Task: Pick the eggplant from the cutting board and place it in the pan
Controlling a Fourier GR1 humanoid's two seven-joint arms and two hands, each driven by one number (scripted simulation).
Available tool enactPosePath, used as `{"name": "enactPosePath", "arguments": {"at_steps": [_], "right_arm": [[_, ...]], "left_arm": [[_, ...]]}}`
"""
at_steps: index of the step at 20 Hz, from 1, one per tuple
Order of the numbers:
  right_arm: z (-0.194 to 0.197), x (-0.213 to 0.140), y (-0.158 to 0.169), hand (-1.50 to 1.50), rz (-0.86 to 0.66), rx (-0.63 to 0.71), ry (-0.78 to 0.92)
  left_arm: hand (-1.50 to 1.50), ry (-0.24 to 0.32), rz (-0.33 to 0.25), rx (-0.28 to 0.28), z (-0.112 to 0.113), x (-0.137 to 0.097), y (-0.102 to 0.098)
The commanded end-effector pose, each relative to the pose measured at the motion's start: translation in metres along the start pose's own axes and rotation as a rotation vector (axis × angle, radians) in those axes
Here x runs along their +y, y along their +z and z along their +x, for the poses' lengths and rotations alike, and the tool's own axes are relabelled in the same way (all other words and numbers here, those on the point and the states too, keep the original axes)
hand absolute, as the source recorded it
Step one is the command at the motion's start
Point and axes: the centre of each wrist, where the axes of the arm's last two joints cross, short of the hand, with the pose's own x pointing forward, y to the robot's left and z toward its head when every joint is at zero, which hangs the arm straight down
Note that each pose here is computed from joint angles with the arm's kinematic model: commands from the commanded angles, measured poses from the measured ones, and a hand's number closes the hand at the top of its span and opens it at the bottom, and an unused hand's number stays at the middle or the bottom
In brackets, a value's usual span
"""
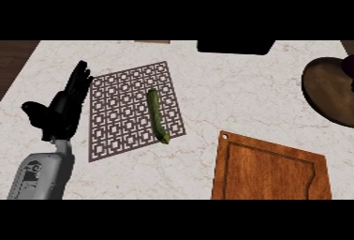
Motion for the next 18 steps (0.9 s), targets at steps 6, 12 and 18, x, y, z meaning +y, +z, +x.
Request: {"name": "enactPosePath", "arguments": {"at_steps": [6,12,18], "right_arm": [[-0.033,0.026,0.02,-1.5,0.274,0.151,-0.234],[-0.039,0.026,0.021,-1.5,0.327,0.112,-0.321],[-0.037,0.023,0.018,-1.5,0.139,0.055,-0.489]], "left_arm": [[0.0,-0.008,0.014,-0.025,0.005,0.007,-0.004],[0.0,-0.006,-0.004,0.004,-0.007,0.0,0.002],[0.0,0.01,0.009,0.0,-0.009,0.001,0.002]]}}
